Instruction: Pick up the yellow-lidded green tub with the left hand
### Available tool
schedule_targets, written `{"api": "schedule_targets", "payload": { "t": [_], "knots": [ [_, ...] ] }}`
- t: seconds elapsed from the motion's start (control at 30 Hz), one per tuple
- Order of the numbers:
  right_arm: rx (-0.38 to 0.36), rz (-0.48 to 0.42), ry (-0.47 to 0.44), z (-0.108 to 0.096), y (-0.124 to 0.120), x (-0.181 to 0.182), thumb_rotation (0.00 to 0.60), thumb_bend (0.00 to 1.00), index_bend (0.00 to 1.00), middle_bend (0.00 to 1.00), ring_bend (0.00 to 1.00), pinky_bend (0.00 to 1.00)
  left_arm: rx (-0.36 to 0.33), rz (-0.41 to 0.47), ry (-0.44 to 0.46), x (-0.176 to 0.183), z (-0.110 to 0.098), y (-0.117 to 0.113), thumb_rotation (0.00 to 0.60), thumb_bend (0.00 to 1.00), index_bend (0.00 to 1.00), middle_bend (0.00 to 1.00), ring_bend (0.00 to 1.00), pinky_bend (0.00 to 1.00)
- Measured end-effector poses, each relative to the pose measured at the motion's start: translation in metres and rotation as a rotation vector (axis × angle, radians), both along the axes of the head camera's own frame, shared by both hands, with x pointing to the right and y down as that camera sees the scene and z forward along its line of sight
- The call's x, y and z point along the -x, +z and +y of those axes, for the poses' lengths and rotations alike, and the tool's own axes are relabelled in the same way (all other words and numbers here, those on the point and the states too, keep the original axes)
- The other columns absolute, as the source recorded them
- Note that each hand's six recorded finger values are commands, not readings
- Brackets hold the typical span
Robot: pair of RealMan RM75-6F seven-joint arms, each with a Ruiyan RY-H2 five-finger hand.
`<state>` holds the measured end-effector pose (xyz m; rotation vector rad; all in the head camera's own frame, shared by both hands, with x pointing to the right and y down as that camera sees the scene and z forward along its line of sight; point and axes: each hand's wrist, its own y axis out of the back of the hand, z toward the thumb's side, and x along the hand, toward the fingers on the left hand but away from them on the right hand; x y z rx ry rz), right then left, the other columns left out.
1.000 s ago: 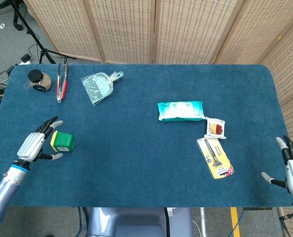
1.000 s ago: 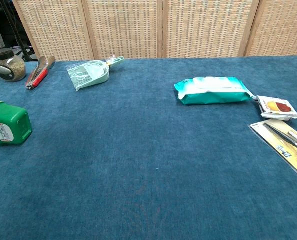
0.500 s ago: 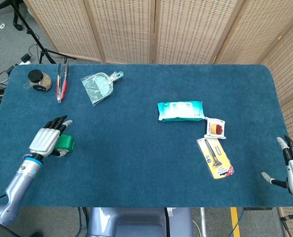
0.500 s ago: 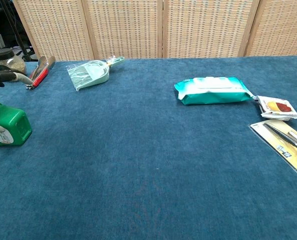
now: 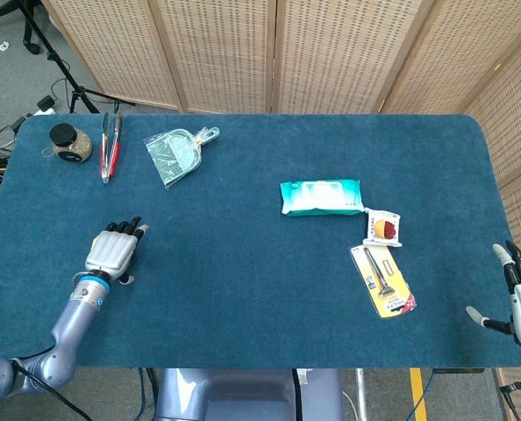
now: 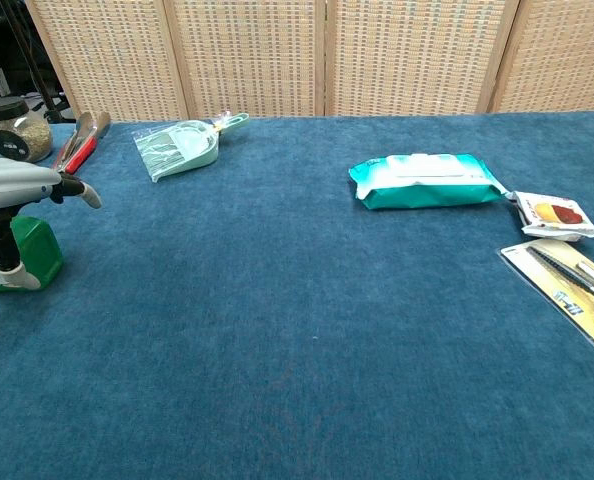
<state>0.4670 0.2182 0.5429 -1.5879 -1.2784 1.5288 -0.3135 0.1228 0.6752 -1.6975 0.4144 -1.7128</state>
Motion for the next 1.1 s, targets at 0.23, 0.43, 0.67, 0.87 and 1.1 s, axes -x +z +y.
{"api": "schedule_targets", "payload": {
  "t": [0.23,0.43,0.67,0.87,1.1],
  "knots": [
    [0.005,0.002,0.002,0.0,0.001,0.0,0.6,0.0,0.0,0.0,0.0,0.0,-0.028,-0.041,-0.003,0.0,-0.002,0.002,0.6,0.13,0.32,0.28,0.31,0.3],
    [0.01,0.003,0.003,0.0,0.003,0.0,0.6,0.0,0.0,0.0,0.0,0.0,-0.045,-0.078,0.006,0.007,-0.007,0.005,0.6,0.14,0.36,0.32,0.34,0.34],
    [0.015,0.004,0.005,0.0,0.004,0.0,0.6,0.0,0.0,0.0,0.0,0.0,-0.061,-0.088,0.0,0.015,-0.011,0.011,0.6,0.19,0.49,0.39,0.4,0.41],
    [0.013,0.001,0.009,-0.001,0.004,-0.001,0.6,0.0,0.0,0.0,0.0,0.0,-0.058,-0.066,0.008,0.014,-0.01,0.014,0.6,0.35,0.61,0.48,0.49,0.49],
    [0.017,-0.005,0.01,-0.001,0.004,-0.001,0.6,0.0,0.0,0.0,0.0,0.0,-0.083,0.038,-0.033,0.009,-0.014,0.001,0.6,0.39,0.66,0.51,0.52,0.52]
  ]
}}
